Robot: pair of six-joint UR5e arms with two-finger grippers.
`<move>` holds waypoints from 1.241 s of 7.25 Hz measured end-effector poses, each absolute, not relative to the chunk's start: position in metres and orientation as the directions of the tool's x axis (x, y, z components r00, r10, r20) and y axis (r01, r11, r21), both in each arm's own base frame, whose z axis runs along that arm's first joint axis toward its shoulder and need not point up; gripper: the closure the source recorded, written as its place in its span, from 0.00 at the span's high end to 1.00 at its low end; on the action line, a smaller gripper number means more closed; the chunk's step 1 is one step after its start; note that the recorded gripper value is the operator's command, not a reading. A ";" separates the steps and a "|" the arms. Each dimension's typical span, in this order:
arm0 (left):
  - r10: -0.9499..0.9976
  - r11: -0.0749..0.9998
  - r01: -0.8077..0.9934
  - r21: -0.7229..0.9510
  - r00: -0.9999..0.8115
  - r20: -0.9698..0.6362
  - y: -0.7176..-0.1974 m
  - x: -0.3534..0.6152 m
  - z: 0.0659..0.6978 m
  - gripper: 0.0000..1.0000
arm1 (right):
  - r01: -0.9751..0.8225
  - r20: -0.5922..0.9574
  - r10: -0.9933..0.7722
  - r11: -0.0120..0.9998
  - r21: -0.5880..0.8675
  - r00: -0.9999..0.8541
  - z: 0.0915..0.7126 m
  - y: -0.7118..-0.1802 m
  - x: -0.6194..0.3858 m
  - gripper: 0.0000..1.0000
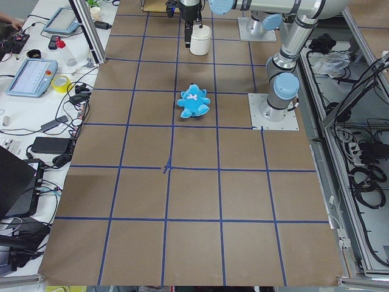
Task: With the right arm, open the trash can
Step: 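Press the lid's front edge with the right gripper to flip it open, then raise the right gripper away from the opened trash can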
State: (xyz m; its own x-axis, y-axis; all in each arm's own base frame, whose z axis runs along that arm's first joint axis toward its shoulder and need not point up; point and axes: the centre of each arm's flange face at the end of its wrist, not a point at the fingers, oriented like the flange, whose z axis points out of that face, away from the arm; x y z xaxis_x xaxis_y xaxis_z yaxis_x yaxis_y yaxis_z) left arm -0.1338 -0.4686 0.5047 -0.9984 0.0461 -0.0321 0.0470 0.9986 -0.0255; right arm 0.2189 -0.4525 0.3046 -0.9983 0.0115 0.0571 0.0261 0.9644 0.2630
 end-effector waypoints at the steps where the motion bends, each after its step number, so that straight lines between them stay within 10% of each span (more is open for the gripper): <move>1: 0.046 0.999 0.047 -0.025 -0.998 -0.032 -0.469 -0.134 0.505 1.00 | 0.026 0.058 0.011 0.964 0.266 -0.998 0.303 -0.453 0.219 0.16; 2: 0.047 0.999 0.048 -0.025 -0.998 -0.032 -0.469 -0.134 0.505 1.00 | 0.026 0.057 0.012 0.965 0.259 -0.998 0.306 -0.454 0.219 0.73; 3: 0.047 0.999 0.048 -0.025 -0.998 -0.032 -0.469 -0.134 0.505 1.00 | 0.025 0.051 0.013 0.974 0.226 -0.999 0.325 -0.455 0.219 1.00; 9: 0.046 0.999 0.047 -0.025 -0.998 -0.032 -0.469 -0.134 0.505 1.00 | 0.019 -0.020 0.018 0.999 -0.049 -1.000 0.505 -0.469 0.221 1.00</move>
